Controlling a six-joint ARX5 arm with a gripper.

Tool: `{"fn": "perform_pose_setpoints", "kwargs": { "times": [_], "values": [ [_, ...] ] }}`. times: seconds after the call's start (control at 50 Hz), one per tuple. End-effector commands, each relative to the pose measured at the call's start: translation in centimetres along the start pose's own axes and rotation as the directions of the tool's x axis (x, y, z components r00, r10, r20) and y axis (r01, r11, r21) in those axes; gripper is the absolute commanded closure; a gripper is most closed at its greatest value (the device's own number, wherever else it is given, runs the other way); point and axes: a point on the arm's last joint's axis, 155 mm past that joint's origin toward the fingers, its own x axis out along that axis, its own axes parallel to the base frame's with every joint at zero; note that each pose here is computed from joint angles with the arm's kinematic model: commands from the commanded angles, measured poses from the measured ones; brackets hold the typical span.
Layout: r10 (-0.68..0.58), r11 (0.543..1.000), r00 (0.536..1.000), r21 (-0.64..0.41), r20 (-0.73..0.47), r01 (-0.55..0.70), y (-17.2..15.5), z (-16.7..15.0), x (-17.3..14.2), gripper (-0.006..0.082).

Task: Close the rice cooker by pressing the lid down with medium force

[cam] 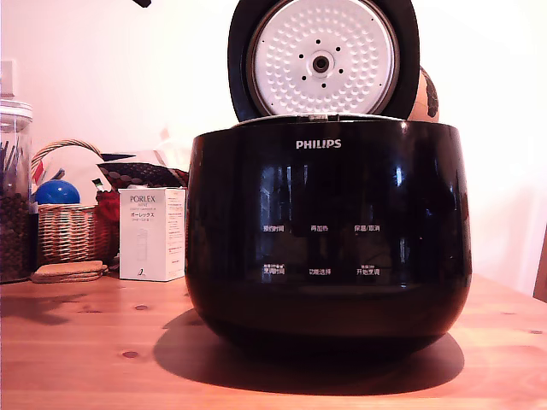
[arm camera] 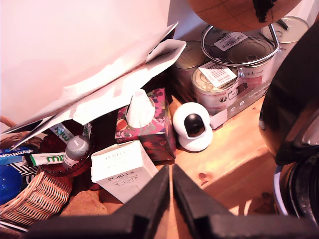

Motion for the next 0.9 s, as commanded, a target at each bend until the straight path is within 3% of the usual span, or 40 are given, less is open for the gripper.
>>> {"fn": "perform_pose_setpoints", "kwargs": {
  "times": [0.0,0.38,0.68,0.88],
  "values": [
    [0.010,1.000,1.000,-0.004,0.028,-0.010,0.4,0.7,0.0,0.0791],
    [0.020,1.000,0.999,-0.004,0.047,-0.020,0.7,1.2,-0.1,0.0791],
    [0.070,0.998,0.963,-0.014,0.259,-0.069,2.7,6.3,-0.7,0.0791],
    [-0.039,0.997,0.944,-0.055,0.328,0.060,2.2,7.4,0.3,0.0791]
  ]
}}
